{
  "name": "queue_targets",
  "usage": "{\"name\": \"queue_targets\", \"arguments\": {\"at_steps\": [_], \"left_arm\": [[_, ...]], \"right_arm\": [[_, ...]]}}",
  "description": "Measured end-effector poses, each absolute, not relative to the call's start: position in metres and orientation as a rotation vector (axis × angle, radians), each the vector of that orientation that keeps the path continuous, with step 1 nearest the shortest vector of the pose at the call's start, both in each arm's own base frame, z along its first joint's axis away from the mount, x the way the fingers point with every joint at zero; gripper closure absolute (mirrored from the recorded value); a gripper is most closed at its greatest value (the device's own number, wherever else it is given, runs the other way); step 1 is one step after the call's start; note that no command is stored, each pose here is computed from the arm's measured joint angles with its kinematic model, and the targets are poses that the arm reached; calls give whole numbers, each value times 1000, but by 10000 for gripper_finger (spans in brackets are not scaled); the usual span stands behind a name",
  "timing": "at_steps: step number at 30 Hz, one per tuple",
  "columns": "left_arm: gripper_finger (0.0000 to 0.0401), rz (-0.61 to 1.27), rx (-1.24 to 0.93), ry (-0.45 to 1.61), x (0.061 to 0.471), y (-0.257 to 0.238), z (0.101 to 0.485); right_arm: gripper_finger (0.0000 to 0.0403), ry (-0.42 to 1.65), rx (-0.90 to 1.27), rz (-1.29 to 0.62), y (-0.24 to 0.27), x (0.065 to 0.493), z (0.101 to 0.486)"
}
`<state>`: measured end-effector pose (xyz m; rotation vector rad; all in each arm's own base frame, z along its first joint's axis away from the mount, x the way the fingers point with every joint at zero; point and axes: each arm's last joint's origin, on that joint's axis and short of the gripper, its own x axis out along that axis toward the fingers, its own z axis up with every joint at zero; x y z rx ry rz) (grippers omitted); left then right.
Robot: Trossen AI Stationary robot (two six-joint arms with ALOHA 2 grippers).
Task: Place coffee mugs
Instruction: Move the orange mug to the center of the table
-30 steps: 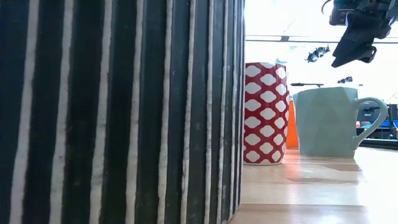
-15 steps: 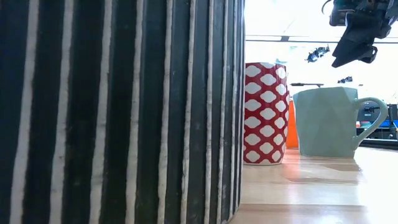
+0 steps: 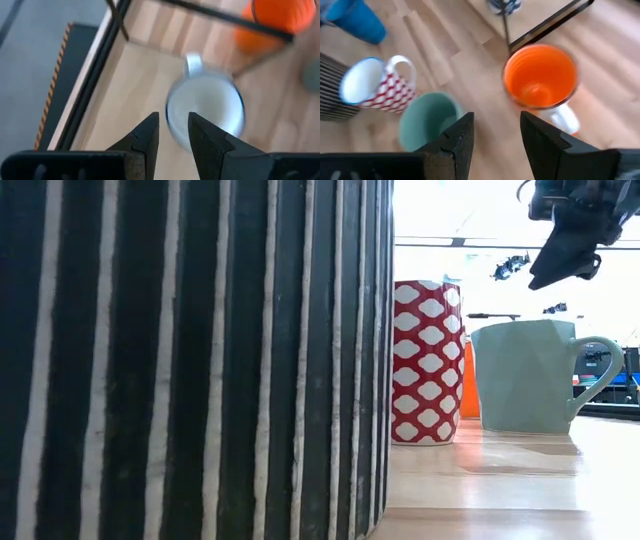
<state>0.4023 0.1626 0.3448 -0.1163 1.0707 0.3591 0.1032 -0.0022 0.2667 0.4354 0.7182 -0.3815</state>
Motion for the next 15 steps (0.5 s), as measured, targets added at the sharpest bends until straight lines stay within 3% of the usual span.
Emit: {"name": "queue_targets", "arguments": {"at_steps": [6,15], "left_arm": [[307,289,-138,1336,363,129,364],[307,170,-109,1340,285,56,377]], "right_arm": [[258,684,290,-372,-3,117,269],[258,630,73,-419,-6,132,272]]}}
